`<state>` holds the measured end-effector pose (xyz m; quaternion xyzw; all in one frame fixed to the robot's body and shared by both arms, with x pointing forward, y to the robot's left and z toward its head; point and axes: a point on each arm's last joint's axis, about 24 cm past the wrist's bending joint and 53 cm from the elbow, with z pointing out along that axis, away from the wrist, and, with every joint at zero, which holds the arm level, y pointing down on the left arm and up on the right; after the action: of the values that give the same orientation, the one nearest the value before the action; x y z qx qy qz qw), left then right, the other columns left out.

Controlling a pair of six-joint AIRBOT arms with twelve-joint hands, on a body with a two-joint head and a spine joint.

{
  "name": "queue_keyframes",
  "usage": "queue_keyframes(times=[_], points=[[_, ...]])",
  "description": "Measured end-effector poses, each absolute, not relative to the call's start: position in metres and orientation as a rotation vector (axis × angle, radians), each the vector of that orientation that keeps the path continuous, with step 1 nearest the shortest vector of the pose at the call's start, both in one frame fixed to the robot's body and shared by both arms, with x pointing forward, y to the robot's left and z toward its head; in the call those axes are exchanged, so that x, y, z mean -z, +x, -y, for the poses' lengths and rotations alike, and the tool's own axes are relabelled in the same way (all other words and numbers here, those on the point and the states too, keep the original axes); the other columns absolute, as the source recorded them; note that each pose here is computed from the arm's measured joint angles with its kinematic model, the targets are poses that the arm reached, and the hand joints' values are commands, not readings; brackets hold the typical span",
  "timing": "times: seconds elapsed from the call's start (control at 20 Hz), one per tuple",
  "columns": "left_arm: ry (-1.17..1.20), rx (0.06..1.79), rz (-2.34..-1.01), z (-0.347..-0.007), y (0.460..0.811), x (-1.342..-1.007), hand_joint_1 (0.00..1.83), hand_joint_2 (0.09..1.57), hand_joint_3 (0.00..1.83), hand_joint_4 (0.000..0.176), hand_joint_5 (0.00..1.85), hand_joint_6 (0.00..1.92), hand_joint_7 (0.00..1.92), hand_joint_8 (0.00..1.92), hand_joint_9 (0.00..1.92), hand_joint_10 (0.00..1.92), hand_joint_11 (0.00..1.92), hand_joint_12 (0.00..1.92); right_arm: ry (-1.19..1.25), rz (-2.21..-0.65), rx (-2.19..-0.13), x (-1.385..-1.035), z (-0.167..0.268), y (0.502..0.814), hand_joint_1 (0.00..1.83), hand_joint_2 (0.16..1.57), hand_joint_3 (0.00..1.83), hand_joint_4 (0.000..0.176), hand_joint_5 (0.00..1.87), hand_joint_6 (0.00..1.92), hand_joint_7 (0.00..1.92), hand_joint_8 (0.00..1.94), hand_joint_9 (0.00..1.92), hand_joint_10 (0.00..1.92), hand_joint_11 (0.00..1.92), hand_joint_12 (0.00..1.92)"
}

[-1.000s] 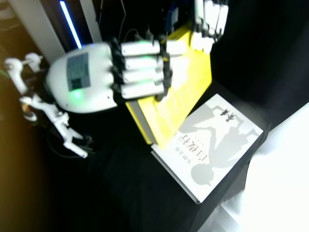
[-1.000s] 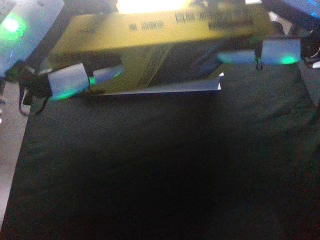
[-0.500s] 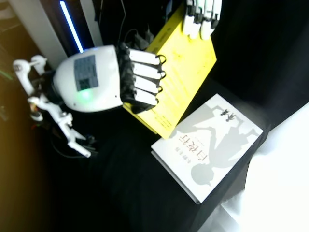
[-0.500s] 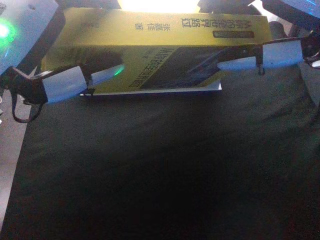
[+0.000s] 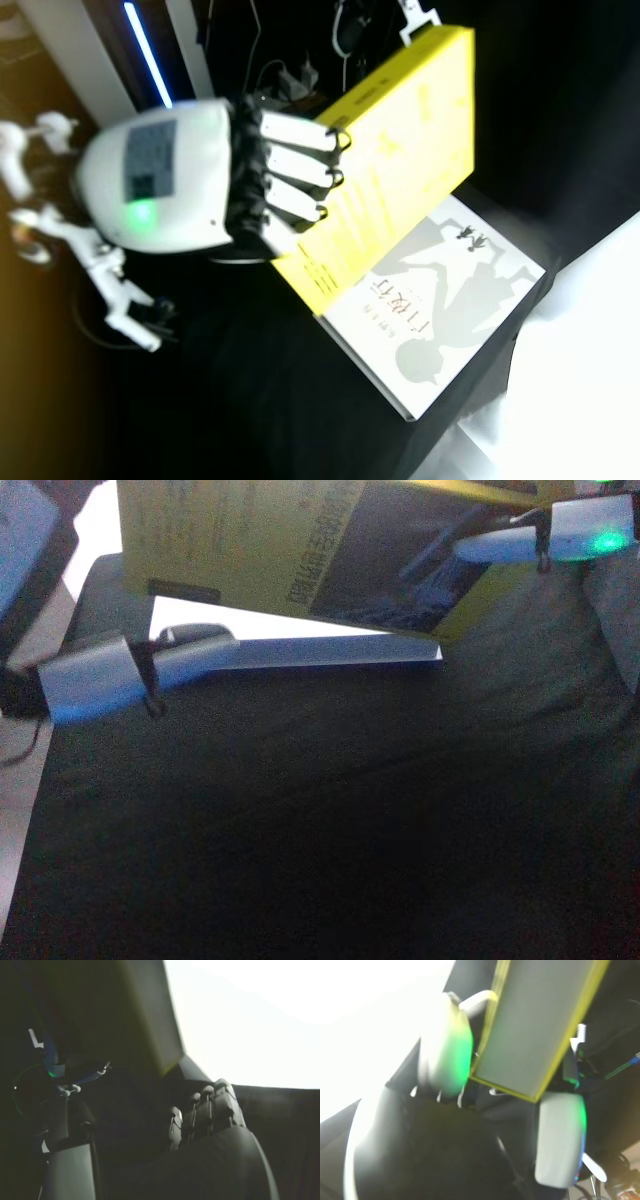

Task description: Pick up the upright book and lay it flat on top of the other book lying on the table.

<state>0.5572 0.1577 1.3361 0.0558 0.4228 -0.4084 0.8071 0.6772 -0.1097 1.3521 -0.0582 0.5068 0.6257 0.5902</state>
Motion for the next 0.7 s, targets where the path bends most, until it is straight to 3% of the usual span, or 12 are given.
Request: queue_keyframes(times=[0.25,0.35,0.45,0.7], points=[[0.070,0.843,-0.947,-0.171,0.559,-1.320,0.76,0.93,0.00,0.176,0.00,0.00,0.00,0.00,0.00,0.00,0.00,0.00,-0.135,-1.113,-1.404,-1.372,0.120,0.682,1.05,1.34,0.00,0.000,0.59,1.56,1.38,1.94,1.64,1.92,1.70,1.92],[0.068,0.852,-0.961,-0.168,0.559,-1.314,0.78,0.96,0.01,0.176,0.00,0.00,0.00,0.00,0.00,0.00,0.00,0.00,-0.125,-1.117,-1.339,-1.377,0.128,0.693,1.08,1.30,0.00,0.000,0.65,1.48,1.34,1.94,1.56,1.92,1.63,1.92],[0.082,0.866,-0.973,-0.162,0.557,-1.311,0.81,0.96,0.01,0.176,0.00,0.00,0.00,0.00,0.00,0.00,0.00,0.00,-0.111,-1.107,-1.294,-1.386,0.134,0.701,1.09,1.29,0.00,0.000,0.66,1.46,1.39,1.94,1.62,1.92,1.67,1.92],[0.093,0.879,-0.984,-0.155,0.557,-1.307,0.76,0.94,0.00,0.176,0.00,0.00,0.00,0.00,0.00,0.00,0.00,0.00,-0.095,-1.100,-1.269,-1.393,0.134,0.715,1.09,1.27,0.00,0.000,0.69,1.42,1.24,1.94,1.50,1.92,1.57,1.92]])
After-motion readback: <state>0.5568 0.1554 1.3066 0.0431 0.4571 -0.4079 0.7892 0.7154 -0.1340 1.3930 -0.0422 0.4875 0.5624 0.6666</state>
